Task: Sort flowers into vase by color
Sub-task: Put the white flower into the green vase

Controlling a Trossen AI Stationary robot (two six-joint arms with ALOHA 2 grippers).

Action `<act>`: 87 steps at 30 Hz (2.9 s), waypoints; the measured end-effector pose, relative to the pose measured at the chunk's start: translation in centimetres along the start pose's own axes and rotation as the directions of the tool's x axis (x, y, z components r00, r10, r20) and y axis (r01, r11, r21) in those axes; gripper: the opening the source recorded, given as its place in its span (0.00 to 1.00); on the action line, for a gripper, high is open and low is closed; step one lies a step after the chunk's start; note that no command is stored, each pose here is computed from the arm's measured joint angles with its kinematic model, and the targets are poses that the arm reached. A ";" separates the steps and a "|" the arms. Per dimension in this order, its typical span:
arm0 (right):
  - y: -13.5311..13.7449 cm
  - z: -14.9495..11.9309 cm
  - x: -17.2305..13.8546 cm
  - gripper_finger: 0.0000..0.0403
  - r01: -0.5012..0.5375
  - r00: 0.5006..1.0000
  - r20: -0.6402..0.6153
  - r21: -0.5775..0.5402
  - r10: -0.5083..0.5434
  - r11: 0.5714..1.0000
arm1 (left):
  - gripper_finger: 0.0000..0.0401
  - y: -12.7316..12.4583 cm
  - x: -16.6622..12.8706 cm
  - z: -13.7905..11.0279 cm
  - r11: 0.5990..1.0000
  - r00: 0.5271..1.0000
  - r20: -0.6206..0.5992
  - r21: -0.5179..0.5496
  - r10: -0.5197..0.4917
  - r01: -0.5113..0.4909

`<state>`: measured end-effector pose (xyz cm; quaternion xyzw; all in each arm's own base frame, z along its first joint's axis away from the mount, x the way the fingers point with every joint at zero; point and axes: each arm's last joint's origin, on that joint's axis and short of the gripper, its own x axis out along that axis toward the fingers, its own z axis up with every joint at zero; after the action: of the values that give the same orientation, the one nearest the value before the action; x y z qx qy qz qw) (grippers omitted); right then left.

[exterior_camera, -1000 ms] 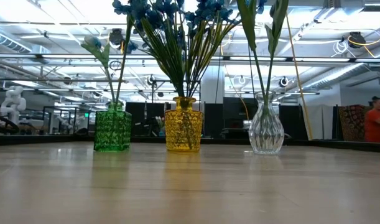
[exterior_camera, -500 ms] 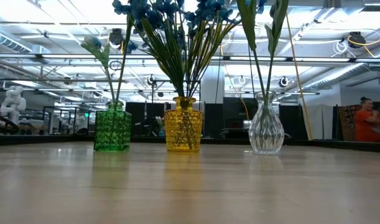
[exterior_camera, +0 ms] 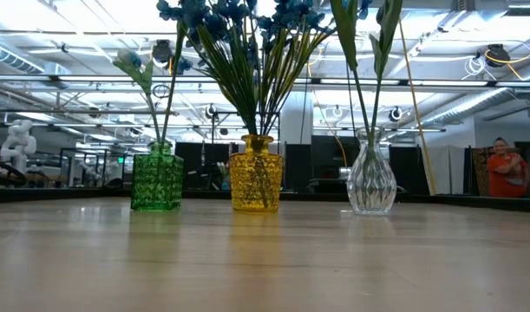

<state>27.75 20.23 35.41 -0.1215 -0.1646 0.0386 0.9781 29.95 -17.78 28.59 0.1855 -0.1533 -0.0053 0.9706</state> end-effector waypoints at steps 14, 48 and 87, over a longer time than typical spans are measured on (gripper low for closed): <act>-0.5 1.0 1.5 0.00 0.130 0.933 -0.351 0.132 -0.076 0.983 | 0.50 -1.4 -3.8 4.2 0.983 0.965 -0.245 -0.127 0.095 -0.129; -3.7 -5.0 4.5 0.00 0.213 0.862 -0.491 0.124 -0.126 0.969 | 0.50 2.9 0.5 6.1 0.975 0.965 -0.262 -0.213 0.001 -0.058; -3.7 -4.6 3.7 0.22 0.133 0.841 -0.537 0.090 -0.064 0.987 | 0.03 3.8 -1.5 7.9 0.978 0.953 -0.267 -0.186 -0.140 0.092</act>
<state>32.89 16.05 33.22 -0.0582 0.1099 -0.0370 0.9916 25.95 -16.96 36.55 0.1087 -0.0030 -0.0496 0.9928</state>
